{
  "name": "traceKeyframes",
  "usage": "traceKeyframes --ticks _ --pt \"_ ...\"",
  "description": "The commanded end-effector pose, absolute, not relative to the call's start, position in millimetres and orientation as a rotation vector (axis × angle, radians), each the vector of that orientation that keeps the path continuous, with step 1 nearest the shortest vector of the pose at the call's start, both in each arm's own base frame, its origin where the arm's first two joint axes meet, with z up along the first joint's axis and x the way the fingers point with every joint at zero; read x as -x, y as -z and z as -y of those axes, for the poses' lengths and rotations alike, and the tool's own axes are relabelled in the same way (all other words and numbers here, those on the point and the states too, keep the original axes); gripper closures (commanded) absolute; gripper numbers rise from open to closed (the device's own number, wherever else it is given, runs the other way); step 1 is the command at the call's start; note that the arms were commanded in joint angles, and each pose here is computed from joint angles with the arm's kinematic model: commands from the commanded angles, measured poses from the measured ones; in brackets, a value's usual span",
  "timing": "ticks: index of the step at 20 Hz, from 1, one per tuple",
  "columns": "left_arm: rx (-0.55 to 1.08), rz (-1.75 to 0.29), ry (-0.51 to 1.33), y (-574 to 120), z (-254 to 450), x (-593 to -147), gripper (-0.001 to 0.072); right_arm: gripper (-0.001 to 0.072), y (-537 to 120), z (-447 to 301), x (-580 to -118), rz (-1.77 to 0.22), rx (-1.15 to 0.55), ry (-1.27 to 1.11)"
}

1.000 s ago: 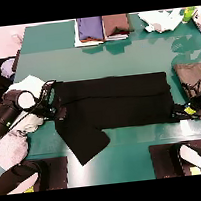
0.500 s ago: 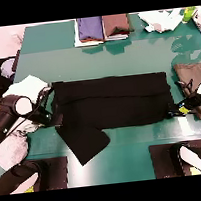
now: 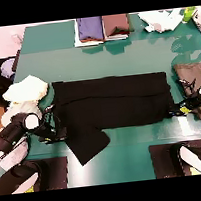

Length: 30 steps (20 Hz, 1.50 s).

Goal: Fold the shirts.

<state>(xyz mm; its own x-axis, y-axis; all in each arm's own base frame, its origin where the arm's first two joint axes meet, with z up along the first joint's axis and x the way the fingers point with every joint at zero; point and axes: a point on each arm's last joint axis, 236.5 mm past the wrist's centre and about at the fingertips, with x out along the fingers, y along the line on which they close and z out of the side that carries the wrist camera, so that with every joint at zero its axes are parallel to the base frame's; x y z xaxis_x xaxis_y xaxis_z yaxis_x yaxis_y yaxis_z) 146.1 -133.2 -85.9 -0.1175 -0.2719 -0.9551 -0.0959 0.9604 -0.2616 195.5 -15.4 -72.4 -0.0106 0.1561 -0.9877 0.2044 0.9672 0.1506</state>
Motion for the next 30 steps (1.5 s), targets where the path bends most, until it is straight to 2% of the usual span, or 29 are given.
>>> traceKeyframes --ticks 1,3,5,7,10,12,18,23,30 --pt "0.35 -1.622 0.156 93 143 -159 0.019 0.0693 72 15 -195 -1.59 -0.284 0.037" --pt "0.368 -1.6 0.161 92 146 -164 0.0196 0.0693 72 14 -194 -1.592 -0.285 0.036" --pt "0.349 -1.594 0.182 91 146 -165 0.0509 0.0693 71 14 -193 -1.596 -0.285 0.035" --pt "0.315 -1.599 0.214 91 146 -163 0.0674 0.0693 71 14 -192 -1.603 -0.286 0.034" --pt "0.239 -1.621 0.249 78 141 -160 0.0678 0.0693 66 12 -186 -1.635 -0.285 0.026" --pt "0.205 -1.562 0.261 60 136 -165 0.0679 0.0694 53 14 -189 -1.61 -0.275 0.024" --pt "0.193 -1.507 0.306 7 124 -133 0.0679 0.0694 12 38 -168 -1.549 -0.138 0.105" --pt "0.156 -1.245 0.289 -51 121 -194 0.0679 0.0695 -13 44 -192 -1.456 -0.125 0.115" --pt "-0.006 -1.081 0.184 -48 112 -305 0.0678 0.0694 -25 51 -299 -1.368 -0.189 0.068"
